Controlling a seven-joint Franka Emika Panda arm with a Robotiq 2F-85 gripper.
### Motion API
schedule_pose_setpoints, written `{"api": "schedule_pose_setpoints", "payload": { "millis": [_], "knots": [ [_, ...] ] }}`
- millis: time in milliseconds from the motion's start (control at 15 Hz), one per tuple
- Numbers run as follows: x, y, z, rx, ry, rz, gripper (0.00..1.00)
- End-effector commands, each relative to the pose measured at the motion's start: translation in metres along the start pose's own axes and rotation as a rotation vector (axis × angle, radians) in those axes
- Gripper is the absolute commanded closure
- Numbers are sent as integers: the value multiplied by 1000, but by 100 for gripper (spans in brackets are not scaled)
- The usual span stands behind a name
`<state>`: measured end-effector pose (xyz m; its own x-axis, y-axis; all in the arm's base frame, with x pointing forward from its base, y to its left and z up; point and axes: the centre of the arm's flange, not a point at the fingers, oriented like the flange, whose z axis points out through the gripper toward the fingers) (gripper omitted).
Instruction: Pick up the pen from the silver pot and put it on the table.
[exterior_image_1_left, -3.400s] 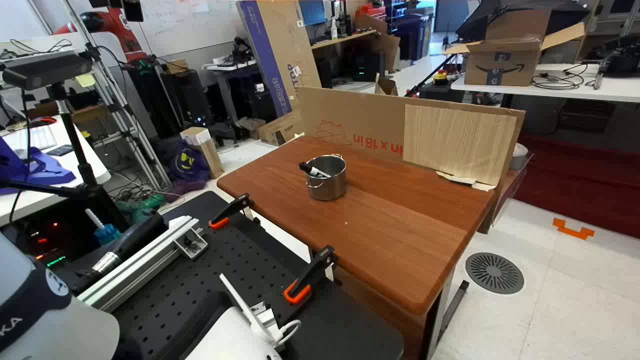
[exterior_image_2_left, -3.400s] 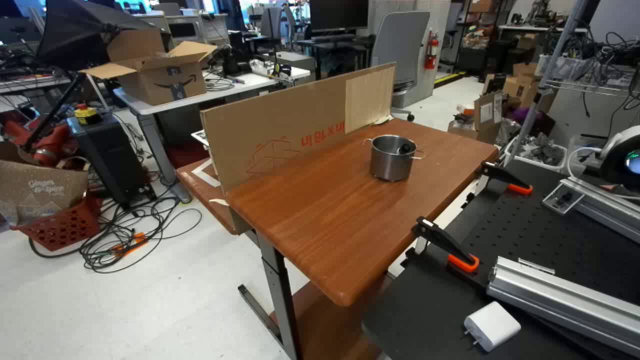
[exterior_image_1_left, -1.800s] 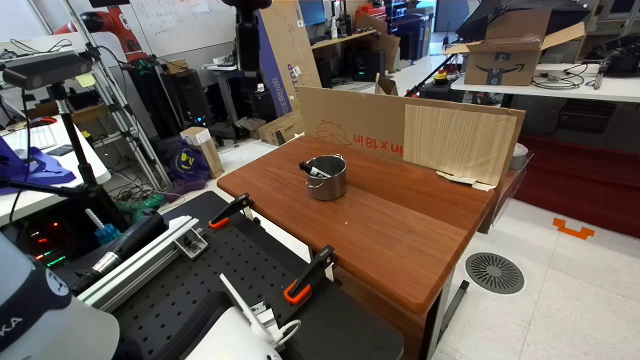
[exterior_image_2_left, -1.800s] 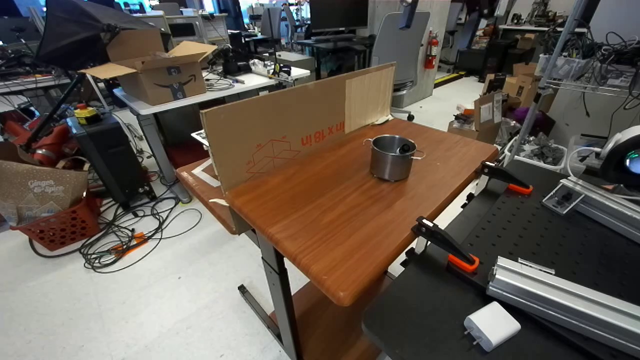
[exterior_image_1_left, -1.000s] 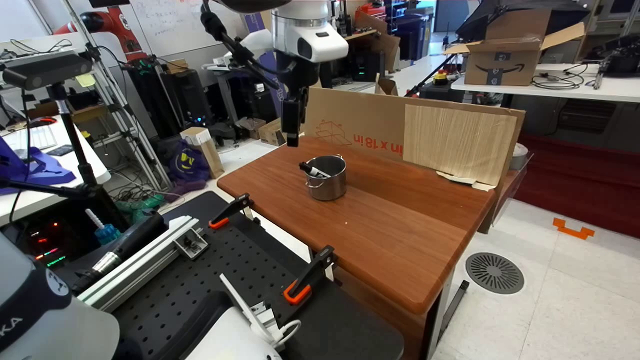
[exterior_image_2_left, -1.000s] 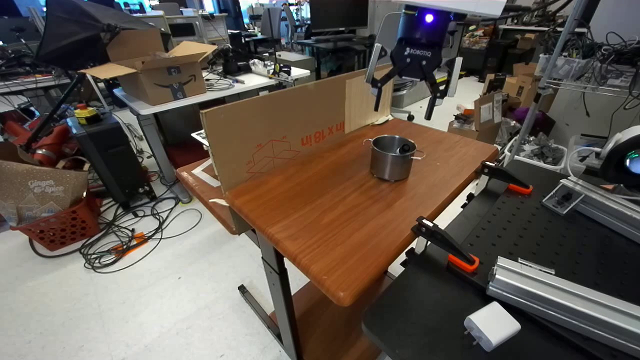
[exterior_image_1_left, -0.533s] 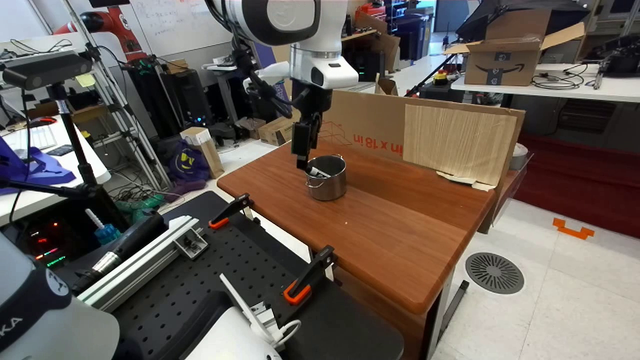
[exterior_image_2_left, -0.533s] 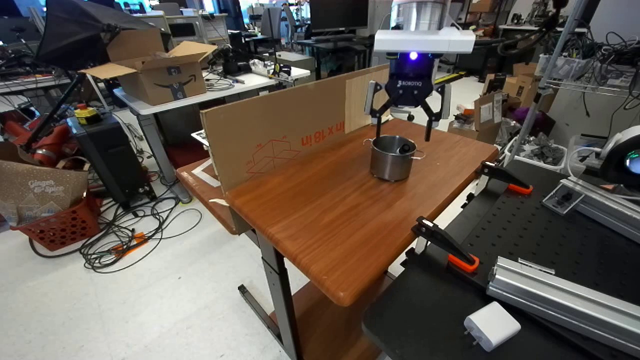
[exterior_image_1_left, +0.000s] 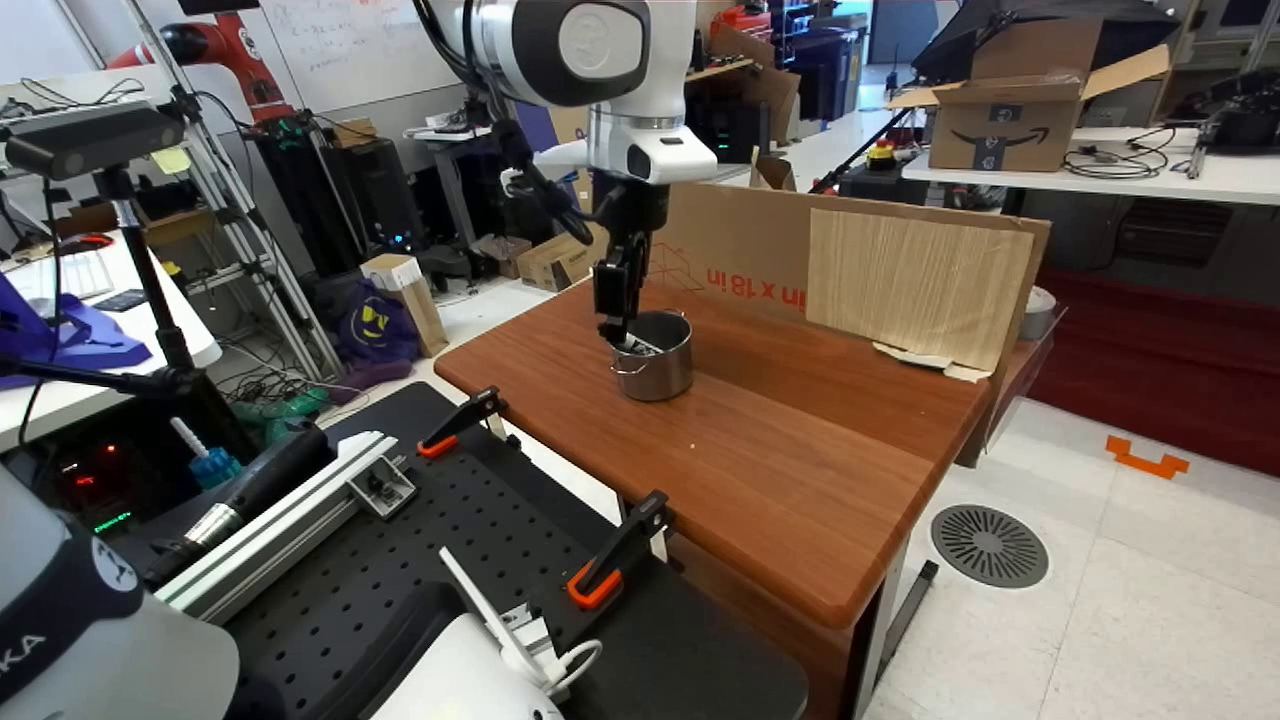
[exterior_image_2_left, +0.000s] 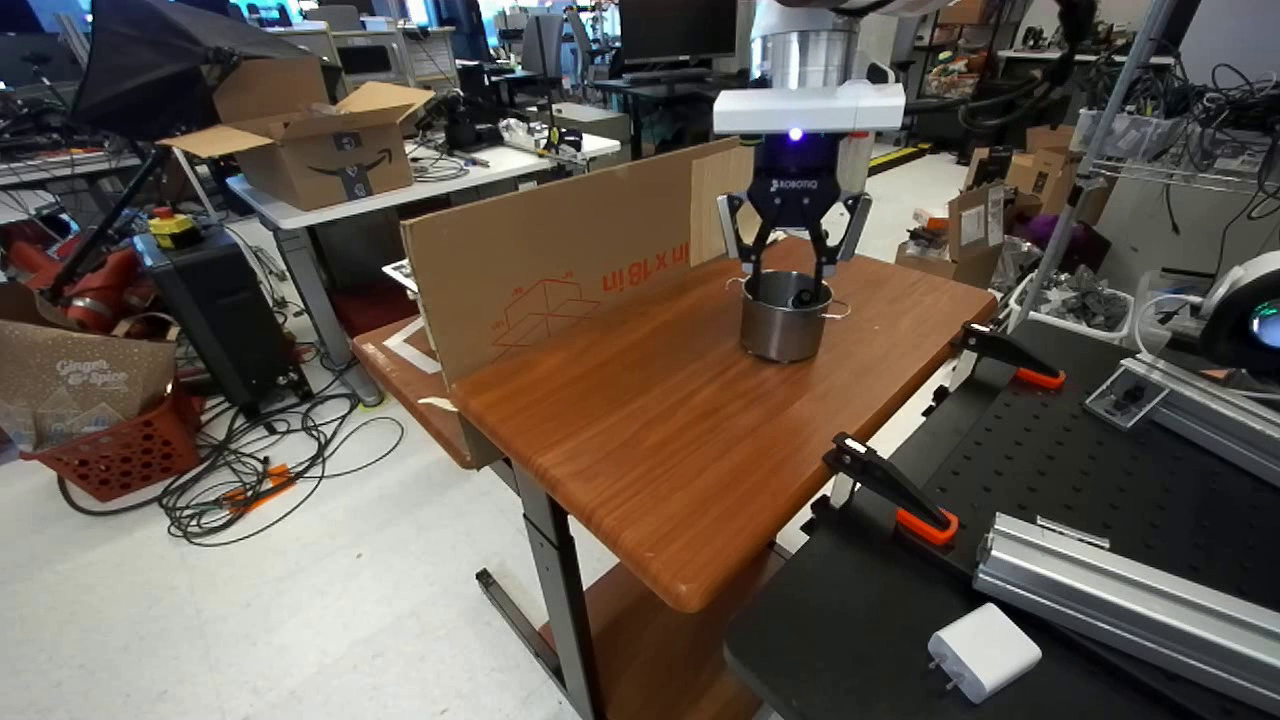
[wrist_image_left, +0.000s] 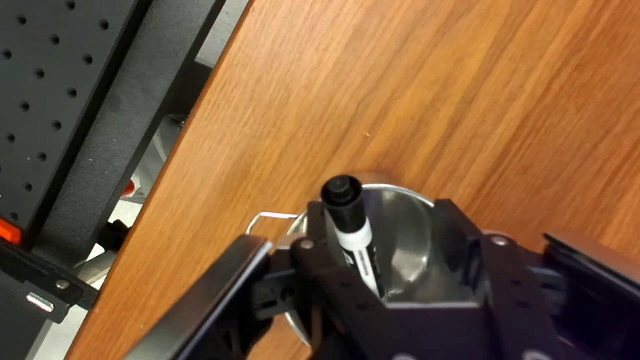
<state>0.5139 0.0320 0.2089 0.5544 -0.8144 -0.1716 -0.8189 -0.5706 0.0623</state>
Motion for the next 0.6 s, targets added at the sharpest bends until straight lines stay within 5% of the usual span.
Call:
{"api": "schedule_pose_setpoints", "payload": {
  "millis": [0,267,533],
  "knots": [
    [1,-9,0,-33,13,5,73],
    [0,-10,-1,-33,10,2,100],
    [-2,-8,-9,-22,-2,-10,95]
  ]
}}
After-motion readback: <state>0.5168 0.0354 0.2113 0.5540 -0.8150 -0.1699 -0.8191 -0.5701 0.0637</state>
